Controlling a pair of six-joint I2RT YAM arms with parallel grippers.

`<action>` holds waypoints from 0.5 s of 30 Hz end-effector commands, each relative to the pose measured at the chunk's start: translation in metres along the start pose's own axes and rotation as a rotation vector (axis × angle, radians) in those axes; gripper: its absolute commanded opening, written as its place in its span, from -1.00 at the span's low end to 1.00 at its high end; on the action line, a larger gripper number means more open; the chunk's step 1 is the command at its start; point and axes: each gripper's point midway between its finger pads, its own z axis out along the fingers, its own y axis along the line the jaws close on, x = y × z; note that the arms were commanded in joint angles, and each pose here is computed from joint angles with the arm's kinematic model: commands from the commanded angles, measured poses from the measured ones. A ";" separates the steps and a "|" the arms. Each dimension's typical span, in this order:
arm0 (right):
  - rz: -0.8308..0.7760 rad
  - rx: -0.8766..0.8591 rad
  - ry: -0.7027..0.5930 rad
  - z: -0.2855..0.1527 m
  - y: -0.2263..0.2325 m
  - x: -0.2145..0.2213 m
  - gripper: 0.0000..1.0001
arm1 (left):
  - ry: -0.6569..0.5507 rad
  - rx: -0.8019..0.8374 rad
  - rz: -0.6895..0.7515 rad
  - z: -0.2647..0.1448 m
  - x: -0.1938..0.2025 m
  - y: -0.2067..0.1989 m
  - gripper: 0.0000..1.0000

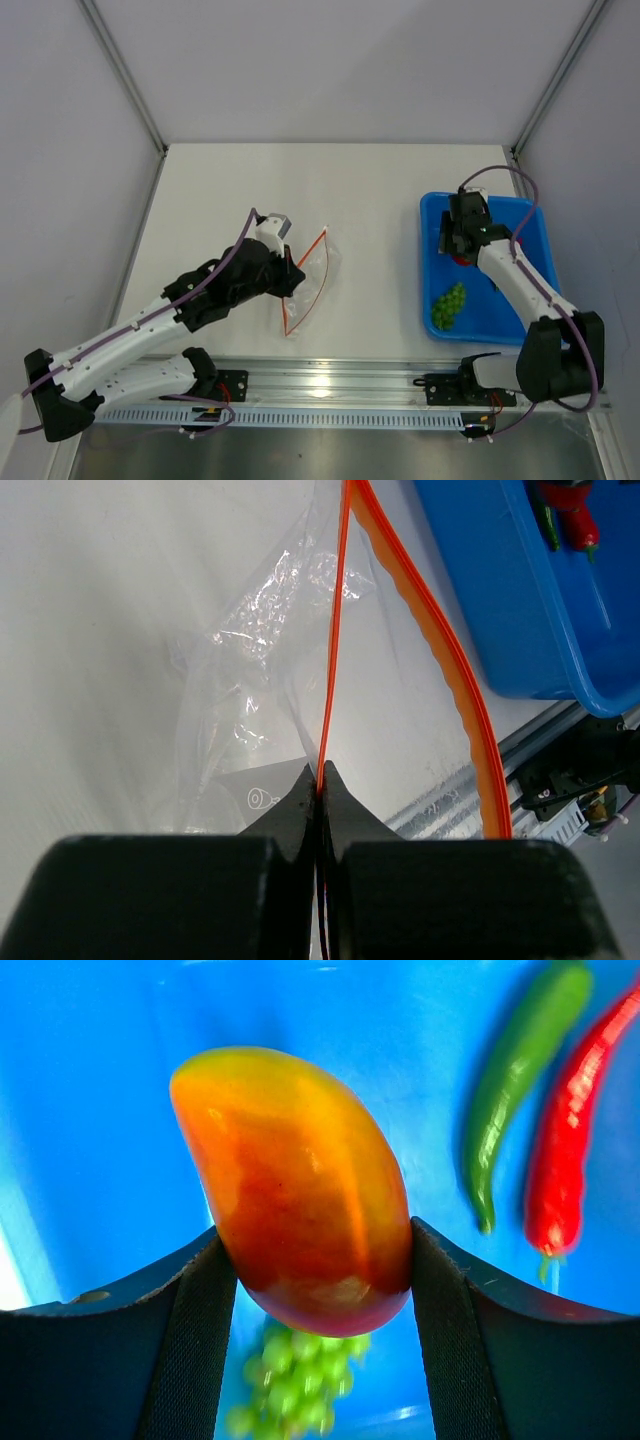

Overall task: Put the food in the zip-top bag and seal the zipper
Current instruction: Pick up the fake fruit from the bin, then place the fake fruit in the zipper food storage bag.

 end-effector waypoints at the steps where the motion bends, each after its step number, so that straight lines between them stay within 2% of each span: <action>1: 0.117 0.031 -0.081 -0.045 -0.014 -0.019 -0.81 | -0.038 0.009 -0.008 -0.006 -0.017 -0.006 -0.99; 3: 0.133 0.010 -0.092 -0.065 -0.010 -0.021 -0.83 | -0.035 0.013 -0.009 -0.005 -0.017 -0.007 -0.99; 6: 0.159 -0.131 -0.177 -0.105 0.012 -0.038 -0.87 | -0.020 0.018 -0.013 -0.002 -0.014 -0.009 -0.99; 9: 0.184 -0.423 -0.261 -0.157 0.062 -0.047 -1.00 | -0.003 0.025 -0.021 0.003 -0.011 -0.011 -0.99; 11: 0.172 -0.666 -0.273 -0.192 0.100 -0.036 -1.00 | 0.005 0.035 -0.028 0.005 -0.009 -0.014 -0.99; 12: 0.184 -0.813 -0.332 -0.218 0.123 -0.044 -1.00 | 0.013 0.046 -0.031 0.006 -0.008 -0.016 -0.99; 13: 0.164 -0.899 -0.323 -0.223 0.138 -0.030 -1.00 | 0.016 0.054 -0.039 0.007 -0.008 -0.018 -0.99; 15: 0.163 -1.061 -0.430 -0.261 0.155 -0.038 -1.00 | 0.029 0.078 -0.045 0.007 -0.005 -0.022 -0.99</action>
